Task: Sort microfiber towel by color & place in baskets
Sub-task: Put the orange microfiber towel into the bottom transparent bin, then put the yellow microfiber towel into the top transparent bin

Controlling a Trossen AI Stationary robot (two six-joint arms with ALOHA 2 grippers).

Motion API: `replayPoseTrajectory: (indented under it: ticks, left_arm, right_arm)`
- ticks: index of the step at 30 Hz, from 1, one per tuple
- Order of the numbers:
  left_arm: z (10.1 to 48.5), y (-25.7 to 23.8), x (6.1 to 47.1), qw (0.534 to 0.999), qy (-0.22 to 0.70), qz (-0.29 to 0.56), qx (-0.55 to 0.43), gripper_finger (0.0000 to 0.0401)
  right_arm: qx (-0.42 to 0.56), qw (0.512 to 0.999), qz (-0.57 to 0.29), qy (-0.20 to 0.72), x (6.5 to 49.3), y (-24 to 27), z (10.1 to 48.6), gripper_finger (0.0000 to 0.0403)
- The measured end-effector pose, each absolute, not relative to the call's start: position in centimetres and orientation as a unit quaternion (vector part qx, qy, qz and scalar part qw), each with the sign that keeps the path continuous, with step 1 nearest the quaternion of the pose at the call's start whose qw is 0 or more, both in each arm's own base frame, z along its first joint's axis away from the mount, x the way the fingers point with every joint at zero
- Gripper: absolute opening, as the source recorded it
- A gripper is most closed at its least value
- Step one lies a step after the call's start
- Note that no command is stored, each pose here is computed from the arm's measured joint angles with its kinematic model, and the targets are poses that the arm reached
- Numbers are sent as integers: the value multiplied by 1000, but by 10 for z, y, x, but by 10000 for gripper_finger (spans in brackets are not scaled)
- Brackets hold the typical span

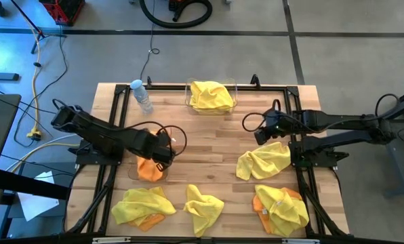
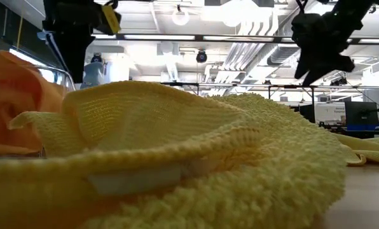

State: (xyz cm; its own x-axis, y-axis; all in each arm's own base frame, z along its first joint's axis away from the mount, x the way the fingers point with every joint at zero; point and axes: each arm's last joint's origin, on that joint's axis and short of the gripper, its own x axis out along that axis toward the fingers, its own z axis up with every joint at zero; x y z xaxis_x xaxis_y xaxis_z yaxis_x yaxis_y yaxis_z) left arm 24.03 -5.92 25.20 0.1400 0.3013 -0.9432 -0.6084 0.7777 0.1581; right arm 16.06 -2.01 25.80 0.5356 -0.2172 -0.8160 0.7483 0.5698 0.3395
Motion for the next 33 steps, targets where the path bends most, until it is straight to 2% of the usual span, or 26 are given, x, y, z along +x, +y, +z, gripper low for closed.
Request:
replayPoseTrajectory:
  ticks: [10,21,33]
  left_arm:
    - [283,-37,229,803,534,250,-84,122]
    - [300,-5,236,851,486,189,-64,122]
    - [302,11,241,859,473,181,-77,121]
  right_arm:
    - [414,748,-346,386,154,1,252,151]
    - [424,685,-373,460,168,35,227,151]
    - [376,647,-406,525,179,70,194,151]
